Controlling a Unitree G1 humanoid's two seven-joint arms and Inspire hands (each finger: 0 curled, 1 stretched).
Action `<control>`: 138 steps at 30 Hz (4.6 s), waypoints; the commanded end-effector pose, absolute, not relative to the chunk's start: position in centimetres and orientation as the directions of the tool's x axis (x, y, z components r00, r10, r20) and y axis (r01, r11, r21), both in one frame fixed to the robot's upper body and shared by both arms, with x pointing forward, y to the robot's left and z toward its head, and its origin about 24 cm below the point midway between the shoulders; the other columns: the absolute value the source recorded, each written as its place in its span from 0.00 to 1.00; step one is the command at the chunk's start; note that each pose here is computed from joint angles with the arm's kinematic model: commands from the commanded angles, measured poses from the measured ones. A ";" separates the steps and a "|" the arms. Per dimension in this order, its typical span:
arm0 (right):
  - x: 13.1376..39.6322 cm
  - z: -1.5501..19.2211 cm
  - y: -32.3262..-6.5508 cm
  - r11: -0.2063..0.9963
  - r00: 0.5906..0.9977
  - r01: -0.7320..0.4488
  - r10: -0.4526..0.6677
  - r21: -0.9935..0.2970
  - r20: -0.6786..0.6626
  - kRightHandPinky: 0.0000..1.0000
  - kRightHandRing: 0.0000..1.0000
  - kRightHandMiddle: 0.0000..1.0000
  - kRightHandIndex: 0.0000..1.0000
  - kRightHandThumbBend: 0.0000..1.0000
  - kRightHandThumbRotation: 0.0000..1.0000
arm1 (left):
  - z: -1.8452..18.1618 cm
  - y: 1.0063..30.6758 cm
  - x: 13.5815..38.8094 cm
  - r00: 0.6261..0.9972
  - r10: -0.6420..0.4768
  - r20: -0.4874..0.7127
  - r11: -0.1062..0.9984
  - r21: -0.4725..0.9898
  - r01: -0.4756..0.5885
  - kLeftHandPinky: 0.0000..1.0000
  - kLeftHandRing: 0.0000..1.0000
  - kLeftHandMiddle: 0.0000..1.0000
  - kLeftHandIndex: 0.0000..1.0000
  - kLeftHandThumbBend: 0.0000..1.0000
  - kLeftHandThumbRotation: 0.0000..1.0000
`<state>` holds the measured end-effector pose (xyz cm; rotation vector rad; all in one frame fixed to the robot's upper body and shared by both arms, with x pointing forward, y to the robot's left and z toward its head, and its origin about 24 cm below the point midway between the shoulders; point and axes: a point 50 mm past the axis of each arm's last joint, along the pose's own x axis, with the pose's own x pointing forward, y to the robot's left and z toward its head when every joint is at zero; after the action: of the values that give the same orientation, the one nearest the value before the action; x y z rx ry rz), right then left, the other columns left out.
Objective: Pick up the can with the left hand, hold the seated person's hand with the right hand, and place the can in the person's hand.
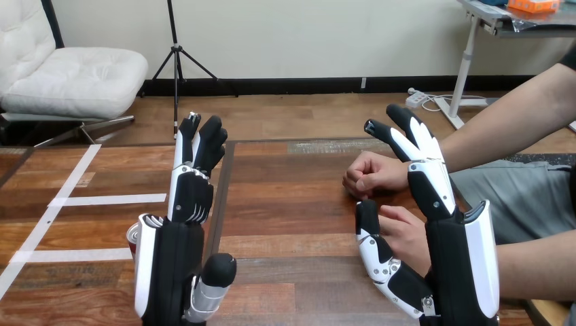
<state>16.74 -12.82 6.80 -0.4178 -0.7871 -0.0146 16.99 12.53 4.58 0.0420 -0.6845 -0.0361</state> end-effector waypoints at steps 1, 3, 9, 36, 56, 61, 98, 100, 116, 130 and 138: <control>17.6 7.9 -12.5 0.931 0.660 0.187 0.117 -0.313 0.742 1.00 0.98 0.95 0.86 0.15 0.00 | 4.7 13.5 17.1 0.770 0.013 0.638 0.998 0.038 -0.048 0.95 0.96 0.96 1.00 0.84 1.00; 17.6 7.9 -12.5 0.931 0.659 0.189 0.116 -0.313 0.743 1.00 0.97 0.95 0.86 0.15 0.00 | 4.7 13.7 17.2 0.766 0.051 0.641 0.996 0.021 -0.084 0.93 0.94 0.95 0.99 0.83 0.99; 17.6 7.9 -12.5 0.929 0.659 0.193 0.114 -0.314 0.744 1.00 0.97 0.95 0.86 0.15 0.00 | 4.7 15.4 17.3 0.757 0.097 0.646 0.988 0.032 -0.153 0.94 0.96 0.96 1.00 0.80 0.98; 17.5 7.8 -12.3 0.928 0.667 0.188 0.119 -0.321 0.736 1.00 0.97 0.94 0.86 0.16 0.00 | 5.0 19.6 16.8 0.704 0.199 0.682 0.954 0.029 -0.298 0.94 0.95 0.97 1.00 0.79 0.90; 17.4 7.9 -12.4 0.926 0.664 0.197 0.117 -0.324 0.739 1.00 0.96 0.92 0.86 0.16 0.00 | 4.6 20.3 16.7 0.708 0.240 0.665 0.932 0.048 -0.360 0.92 0.94 0.96 1.00 0.75 0.92; 17.3 7.8 -12.5 0.926 0.665 0.197 0.114 -0.321 0.738 1.00 0.97 0.93 0.86 0.16 0.00 | 4.2 20.3 16.7 0.728 0.245 0.641 0.930 0.056 -0.362 0.92 0.94 0.96 1.00 0.77 0.92; 17.1 7.8 -12.7 0.924 0.672 0.184 0.131 -0.335 0.729 1.00 0.97 0.94 0.88 0.16 0.00 | 1.5 20.7 18.2 0.886 0.145 0.441 0.949 0.191 -0.250 1.00 1.00 1.00 1.00 0.97 0.61; 17.1 7.8 -12.7 0.921 0.673 0.190 0.130 -0.340 0.728 1.00 0.97 0.93 0.87 0.16 0.00 | 1.4 20.7 18.3 0.891 0.140 0.431 0.950 0.194 -0.243 1.00 1.00 1.00 1.00 0.97 0.60; 17.0 7.7 -12.8 0.928 0.678 0.180 0.123 -0.326 0.725 1.00 0.97 0.93 0.88 0.17 0.00 | 0.7 21.0 18.9 0.920 0.156 0.359 0.938 0.237 -0.251 1.00 1.00 1.00 1.00 1.00 0.55; 17.1 7.7 -12.9 0.928 0.672 0.180 0.125 -0.325 0.730 1.00 0.96 0.93 0.87 0.18 0.00 | -0.3 21.3 19.9 0.945 0.174 0.278 0.925 0.282 -0.254 1.00 1.00 1.00 1.00 1.00 0.56; 17.1 7.8 -13.0 0.925 0.670 0.187 0.126 -0.330 0.732 1.00 0.96 0.93 0.87 0.17 0.00 | -0.7 21.5 20.6 0.951 0.187 0.245 0.911 0.319 -0.261 1.00 1.00 1.00 1.00 1.00 0.57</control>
<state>16.69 -12.73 6.83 -0.4028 -0.7834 -0.0215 18.27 21.51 -2.03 0.3228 -0.1467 0.2554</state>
